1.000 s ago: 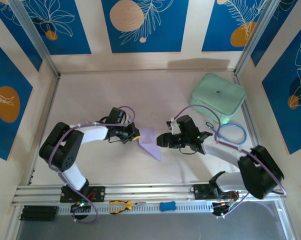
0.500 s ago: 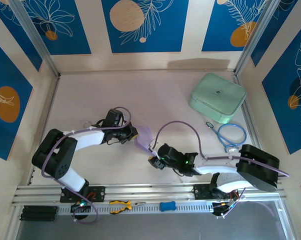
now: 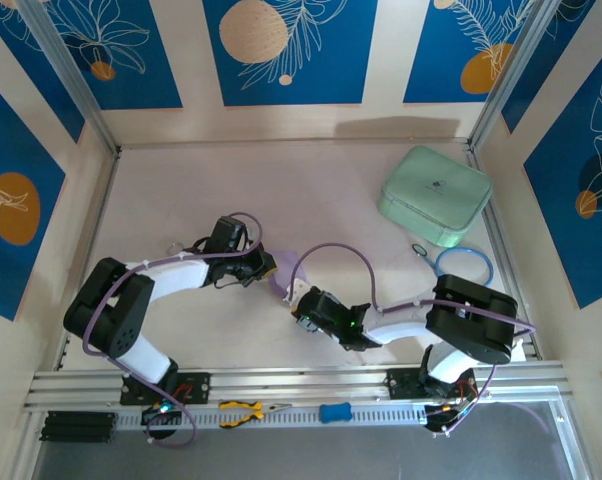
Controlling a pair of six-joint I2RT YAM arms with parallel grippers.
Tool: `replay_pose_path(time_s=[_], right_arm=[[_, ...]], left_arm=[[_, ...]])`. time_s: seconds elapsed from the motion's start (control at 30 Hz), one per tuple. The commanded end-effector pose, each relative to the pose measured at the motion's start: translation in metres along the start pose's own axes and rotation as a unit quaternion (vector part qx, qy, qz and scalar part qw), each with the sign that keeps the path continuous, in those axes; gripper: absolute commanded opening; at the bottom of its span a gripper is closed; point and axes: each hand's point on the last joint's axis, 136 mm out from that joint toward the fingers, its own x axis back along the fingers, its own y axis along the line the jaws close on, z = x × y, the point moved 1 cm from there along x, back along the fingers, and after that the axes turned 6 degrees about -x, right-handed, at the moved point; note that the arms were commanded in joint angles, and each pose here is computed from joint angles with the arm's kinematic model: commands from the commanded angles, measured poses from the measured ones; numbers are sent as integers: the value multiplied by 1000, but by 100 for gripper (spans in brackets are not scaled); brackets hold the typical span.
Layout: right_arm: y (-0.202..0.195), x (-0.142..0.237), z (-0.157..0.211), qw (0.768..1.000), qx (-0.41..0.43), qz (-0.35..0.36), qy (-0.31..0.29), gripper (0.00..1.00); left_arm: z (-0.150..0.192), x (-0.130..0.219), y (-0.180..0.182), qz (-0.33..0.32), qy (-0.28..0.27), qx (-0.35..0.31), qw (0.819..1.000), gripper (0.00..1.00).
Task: Fold a paper plane with a square sheet of paper (pick it up from the middle)
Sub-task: Fourth fold the wing at the center of the table.
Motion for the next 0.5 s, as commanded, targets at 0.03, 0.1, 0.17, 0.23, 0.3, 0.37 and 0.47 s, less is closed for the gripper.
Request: replay_pose_path(time_s=[0.03, 0.1, 0.17, 0.23, 0.3, 0.37, 0.47], right_arm=[[-3, -1, -11, 1000, -6, 19, -20, 38], [-3, -1, -9, 1000, -7, 19, -17, 37], [-4, -1, -7, 1000, -10, 20, -15, 34], [-4, -1, -6, 1000, -15, 18, -15, 31], [-4, -1, -4, 1000, -19, 16, -12, 30], [-5, -1, -2, 1000, -20, 18, -8, 27], [-6, -2, -1, 999, -26, 20, -7, 22]], left_arm=[[-2, 4, -12, 6, -3, -14, 1000, 6], [-3, 4, -13, 7, -3, -15, 1000, 7], [-3, 4, -13, 6, -3, -16, 1000, 6], [-3, 4, -13, 4, -2, -17, 1000, 6], [-3, 4, -13, 4, -3, -17, 1000, 7], [-2, 4, -12, 3, -2, -16, 1000, 6], [-3, 5, -13, 4, -2, -18, 1000, 7]])
